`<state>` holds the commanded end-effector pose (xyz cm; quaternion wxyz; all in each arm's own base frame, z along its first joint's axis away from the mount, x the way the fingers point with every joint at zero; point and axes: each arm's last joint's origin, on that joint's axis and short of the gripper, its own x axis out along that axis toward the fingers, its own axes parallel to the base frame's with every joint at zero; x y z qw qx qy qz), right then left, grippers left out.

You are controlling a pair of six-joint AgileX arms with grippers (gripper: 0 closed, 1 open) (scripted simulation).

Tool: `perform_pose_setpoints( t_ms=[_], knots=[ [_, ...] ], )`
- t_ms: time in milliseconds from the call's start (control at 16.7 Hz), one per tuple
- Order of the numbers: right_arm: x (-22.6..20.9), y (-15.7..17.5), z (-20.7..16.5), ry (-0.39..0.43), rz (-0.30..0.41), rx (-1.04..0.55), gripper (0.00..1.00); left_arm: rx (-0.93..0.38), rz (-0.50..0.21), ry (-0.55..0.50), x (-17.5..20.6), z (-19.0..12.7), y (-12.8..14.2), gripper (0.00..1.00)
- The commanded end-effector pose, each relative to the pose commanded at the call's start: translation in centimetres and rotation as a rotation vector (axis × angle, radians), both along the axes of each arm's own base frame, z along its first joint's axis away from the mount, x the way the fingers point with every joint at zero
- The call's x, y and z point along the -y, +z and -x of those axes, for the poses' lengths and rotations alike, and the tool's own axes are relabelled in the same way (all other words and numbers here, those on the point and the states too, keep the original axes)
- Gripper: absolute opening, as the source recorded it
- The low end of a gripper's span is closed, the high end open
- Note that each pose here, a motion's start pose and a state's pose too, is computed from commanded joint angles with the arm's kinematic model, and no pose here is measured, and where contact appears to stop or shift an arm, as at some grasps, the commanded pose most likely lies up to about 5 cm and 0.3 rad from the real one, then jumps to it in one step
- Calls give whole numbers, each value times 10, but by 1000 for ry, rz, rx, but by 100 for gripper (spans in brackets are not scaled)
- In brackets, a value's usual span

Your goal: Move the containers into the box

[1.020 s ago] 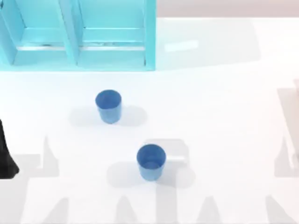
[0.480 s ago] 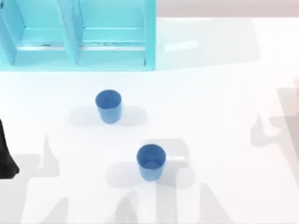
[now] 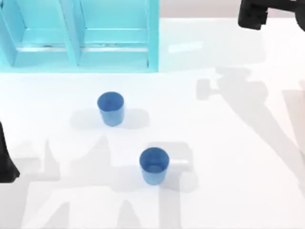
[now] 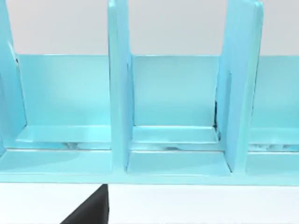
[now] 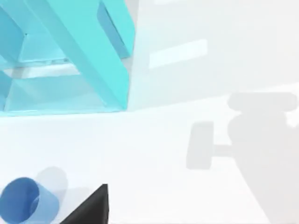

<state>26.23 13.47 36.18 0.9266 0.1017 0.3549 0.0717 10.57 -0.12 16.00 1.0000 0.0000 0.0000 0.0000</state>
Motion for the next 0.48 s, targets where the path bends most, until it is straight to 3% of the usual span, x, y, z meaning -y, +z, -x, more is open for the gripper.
perform_pose_setpoints(
  t_ms=[240,480],
  knots=[
    [-90,-14,-54,7,47,-185,100,0,0,0,0,0,0,100],
    [-174,-59,-78,2,124,-320,100,0,0,0,0,0,0,100]
  ],
)
